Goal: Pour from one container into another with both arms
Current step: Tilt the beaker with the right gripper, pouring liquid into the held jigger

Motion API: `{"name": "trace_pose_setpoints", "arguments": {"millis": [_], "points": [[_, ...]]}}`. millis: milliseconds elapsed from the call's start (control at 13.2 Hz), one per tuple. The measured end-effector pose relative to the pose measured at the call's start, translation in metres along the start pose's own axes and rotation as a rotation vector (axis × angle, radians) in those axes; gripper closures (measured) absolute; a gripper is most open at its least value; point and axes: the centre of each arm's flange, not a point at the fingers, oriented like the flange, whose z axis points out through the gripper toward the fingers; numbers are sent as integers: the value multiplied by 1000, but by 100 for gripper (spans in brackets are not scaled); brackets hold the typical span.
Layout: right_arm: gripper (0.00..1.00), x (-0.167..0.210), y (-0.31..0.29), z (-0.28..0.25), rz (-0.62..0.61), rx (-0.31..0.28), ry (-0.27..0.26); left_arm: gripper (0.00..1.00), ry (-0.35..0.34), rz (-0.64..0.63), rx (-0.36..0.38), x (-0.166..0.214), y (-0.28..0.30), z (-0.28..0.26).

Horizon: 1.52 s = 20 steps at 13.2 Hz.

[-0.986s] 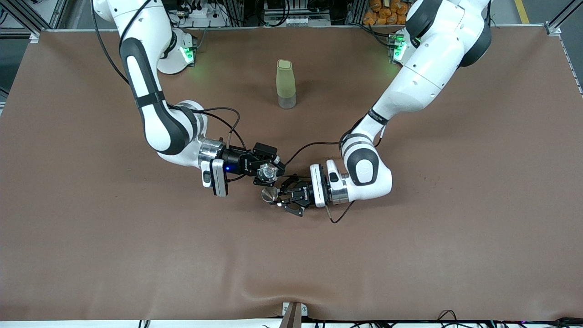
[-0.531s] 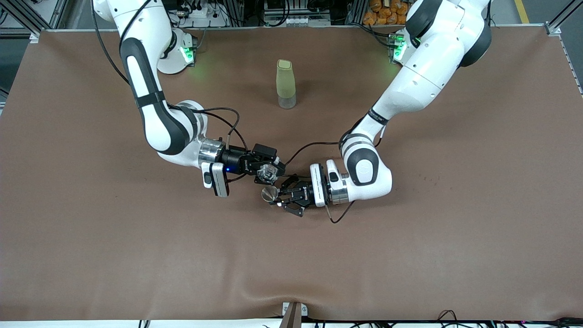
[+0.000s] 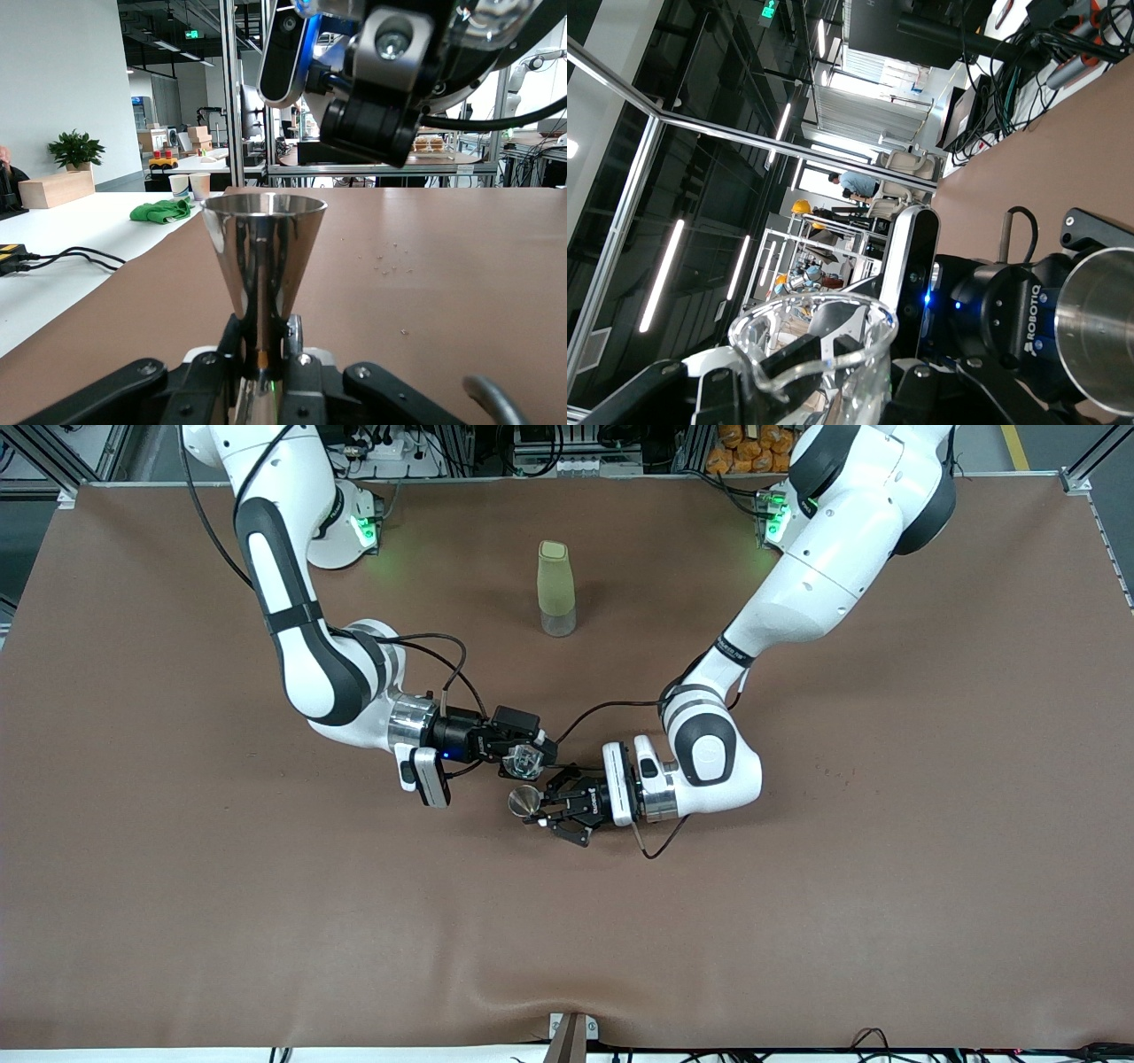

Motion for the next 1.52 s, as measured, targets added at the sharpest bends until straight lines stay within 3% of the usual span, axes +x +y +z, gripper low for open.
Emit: {"name": "trace_pose_setpoints", "arguments": {"millis": [1517], "points": [[85, 12, -11, 6, 322, 19, 2, 79, 1, 0, 3, 0, -1, -1]]}}
